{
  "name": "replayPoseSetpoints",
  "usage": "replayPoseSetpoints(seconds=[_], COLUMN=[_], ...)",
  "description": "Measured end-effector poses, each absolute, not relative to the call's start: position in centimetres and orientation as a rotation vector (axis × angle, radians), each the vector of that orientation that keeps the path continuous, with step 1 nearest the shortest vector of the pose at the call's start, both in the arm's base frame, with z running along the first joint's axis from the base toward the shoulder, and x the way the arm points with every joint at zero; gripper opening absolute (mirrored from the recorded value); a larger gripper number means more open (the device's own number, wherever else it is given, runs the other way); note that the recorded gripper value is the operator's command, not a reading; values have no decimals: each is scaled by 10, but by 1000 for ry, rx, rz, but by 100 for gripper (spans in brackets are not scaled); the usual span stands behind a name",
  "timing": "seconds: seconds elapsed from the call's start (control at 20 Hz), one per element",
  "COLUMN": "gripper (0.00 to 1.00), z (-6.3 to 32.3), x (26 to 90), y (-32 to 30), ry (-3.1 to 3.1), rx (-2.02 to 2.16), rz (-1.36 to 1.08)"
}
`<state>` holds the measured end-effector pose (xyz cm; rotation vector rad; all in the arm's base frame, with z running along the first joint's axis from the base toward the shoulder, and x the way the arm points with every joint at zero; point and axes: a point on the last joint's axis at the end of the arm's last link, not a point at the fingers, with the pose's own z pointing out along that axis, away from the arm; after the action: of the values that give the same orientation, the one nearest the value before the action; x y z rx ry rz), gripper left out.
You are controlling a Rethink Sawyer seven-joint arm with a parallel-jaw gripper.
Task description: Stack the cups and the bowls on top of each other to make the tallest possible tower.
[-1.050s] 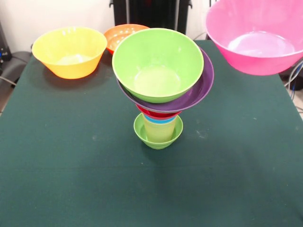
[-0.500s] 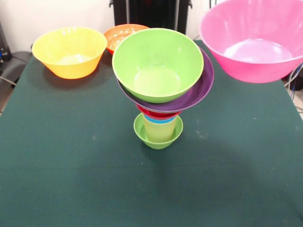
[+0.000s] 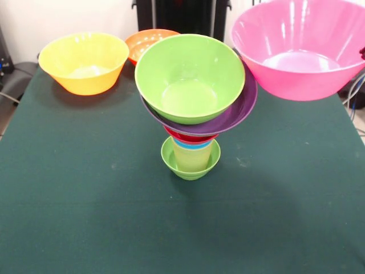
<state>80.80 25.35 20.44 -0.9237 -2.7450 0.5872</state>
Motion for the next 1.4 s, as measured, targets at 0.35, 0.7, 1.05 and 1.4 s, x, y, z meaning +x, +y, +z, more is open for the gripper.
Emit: replayPoseSetpoints(seconds=[0.35, 0.7, 1.05, 1.4], gripper=[0, 0, 0, 0], z=[206, 207, 204, 206], x=[813, 814, 815, 816], y=[251, 252, 256, 266], ry=[-2729, -2716, -2705, -2708], rx=[-926, -932, -932, -924], rz=[573, 562, 545, 527])
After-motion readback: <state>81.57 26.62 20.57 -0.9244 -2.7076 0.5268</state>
